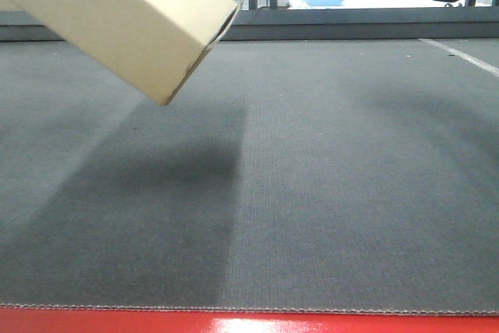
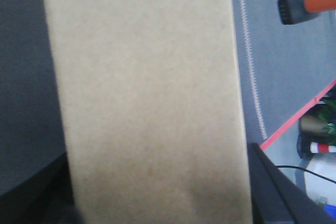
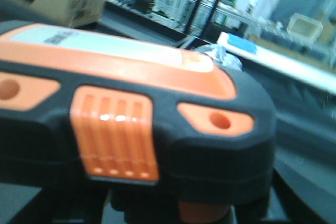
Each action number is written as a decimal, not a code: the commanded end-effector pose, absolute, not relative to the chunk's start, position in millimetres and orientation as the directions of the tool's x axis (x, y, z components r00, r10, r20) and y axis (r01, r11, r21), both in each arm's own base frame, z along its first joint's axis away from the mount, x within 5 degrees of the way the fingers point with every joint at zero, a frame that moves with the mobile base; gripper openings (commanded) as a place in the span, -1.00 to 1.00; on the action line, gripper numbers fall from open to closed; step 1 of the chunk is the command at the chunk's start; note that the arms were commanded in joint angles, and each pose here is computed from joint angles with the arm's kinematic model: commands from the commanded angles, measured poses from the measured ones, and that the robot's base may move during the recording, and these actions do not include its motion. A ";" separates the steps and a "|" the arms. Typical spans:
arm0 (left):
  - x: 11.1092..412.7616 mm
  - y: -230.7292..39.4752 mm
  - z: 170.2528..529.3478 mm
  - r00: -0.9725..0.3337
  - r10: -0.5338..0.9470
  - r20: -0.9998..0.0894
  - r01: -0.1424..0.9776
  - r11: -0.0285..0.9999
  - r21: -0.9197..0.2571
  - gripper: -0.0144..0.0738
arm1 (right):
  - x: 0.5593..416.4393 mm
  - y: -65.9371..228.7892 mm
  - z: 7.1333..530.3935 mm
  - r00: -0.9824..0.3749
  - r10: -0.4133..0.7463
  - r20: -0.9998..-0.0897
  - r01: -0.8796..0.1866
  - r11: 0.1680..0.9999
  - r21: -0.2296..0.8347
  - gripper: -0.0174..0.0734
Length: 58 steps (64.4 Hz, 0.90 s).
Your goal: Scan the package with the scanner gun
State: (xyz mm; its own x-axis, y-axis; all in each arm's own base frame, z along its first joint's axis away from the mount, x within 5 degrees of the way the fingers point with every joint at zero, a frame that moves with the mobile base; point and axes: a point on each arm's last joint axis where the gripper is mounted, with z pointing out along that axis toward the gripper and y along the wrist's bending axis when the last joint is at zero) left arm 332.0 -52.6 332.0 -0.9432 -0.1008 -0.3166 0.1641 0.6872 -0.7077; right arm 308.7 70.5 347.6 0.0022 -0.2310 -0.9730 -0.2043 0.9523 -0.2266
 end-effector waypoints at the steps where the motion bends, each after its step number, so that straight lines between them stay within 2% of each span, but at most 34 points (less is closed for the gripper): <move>1: 329.4 -54.8 336.1 -0.941 -0.100 -0.324 0.172 0.682 -0.711 -0.93 | 299.5 62.7 373.4 0.083 -0.094 -0.992 -0.142 0.984 -0.105 -0.96; 11: 330.0 -54.3 335.8 -0.939 -0.102 -0.328 0.172 0.687 -0.706 -0.93 | 287.5 59.0 374.7 0.061 -0.011 -0.998 -0.140 0.990 -0.019 -0.96; 20: 330.1 -54.2 335.8 -0.939 -0.103 -0.329 0.172 0.688 -0.705 -0.93 | 276.0 52.8 357.1 0.084 0.160 -0.983 -0.117 0.982 0.150 -0.97; 26: 329.9 -54.2 335.7 -0.939 -0.101 -0.328 0.172 0.688 -0.705 -0.93 | 271.1 48.8 338.0 0.106 0.226 -0.968 -0.096 0.972 0.216 -0.97; 42: 329.3 -54.3 335.6 -0.941 -0.096 -0.324 0.173 0.687 -0.706 -0.93 | 271.0 45.7 287.1 0.067 0.179 -0.982 -0.051 0.983 0.175 -0.97; 58: 329.3 -54.3 335.6 -0.941 -0.096 -0.324 0.173 0.687 -0.706 -0.93 | 287.6 48.7 261.1 0.112 0.126 -0.986 -0.042 0.992 0.122 -0.97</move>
